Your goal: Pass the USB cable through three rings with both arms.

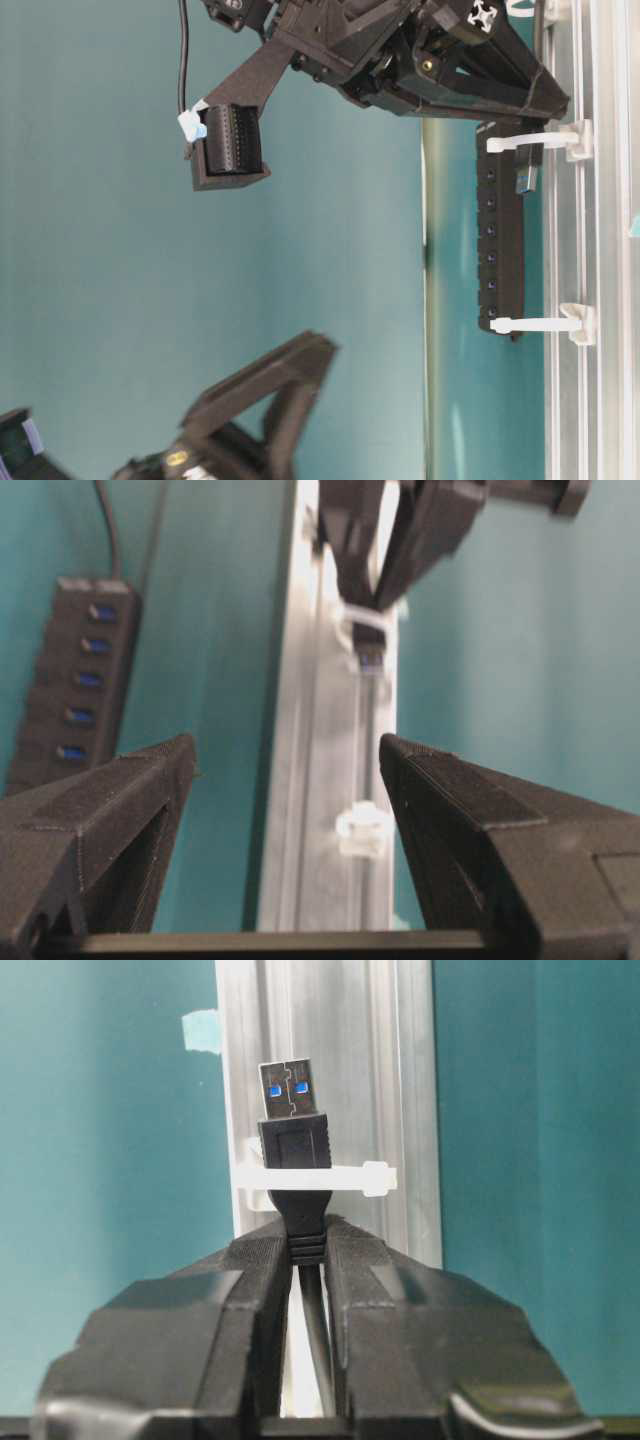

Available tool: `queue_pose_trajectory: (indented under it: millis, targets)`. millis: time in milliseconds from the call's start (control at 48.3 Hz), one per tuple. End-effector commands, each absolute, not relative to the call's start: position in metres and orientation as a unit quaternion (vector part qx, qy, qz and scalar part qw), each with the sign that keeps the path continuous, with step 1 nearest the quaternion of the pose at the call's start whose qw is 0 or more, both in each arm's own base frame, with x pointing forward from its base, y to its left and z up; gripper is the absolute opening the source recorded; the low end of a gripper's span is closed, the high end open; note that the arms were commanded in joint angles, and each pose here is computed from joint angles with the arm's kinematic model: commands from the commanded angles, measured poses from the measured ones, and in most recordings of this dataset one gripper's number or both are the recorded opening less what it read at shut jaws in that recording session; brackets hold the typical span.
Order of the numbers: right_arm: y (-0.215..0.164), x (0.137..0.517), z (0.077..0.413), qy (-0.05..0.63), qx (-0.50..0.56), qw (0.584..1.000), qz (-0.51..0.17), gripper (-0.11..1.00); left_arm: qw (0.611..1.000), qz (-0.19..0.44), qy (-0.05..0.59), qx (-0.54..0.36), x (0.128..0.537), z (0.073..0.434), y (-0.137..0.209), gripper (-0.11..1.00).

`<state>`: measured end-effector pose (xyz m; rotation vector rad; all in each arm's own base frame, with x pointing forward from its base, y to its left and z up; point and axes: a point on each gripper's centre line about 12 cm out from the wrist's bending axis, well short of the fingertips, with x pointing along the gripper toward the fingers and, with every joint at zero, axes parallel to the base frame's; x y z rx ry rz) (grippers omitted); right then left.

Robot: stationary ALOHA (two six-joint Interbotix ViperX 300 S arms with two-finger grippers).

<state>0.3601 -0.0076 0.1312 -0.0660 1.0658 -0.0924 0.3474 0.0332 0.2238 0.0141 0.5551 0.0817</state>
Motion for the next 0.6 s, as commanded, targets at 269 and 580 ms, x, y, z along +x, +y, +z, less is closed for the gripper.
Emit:
queue_pose_trajectory:
  millis: [269, 580]
  targets:
    - [-0.006, 0.367, 0.140, 0.476, -0.008, 0.878, -0.045, -0.07, 0.958, 0.007, 0.285, 0.017, 0.393, 0.190, 0.011, 0.87]
    - [-0.006, 0.368, 0.140, 0.474, -0.007, 0.879, -0.045, -0.07, 0.953, 0.002, 0.301, 0.018, 0.425, 0.165, 0.008, 0.88]
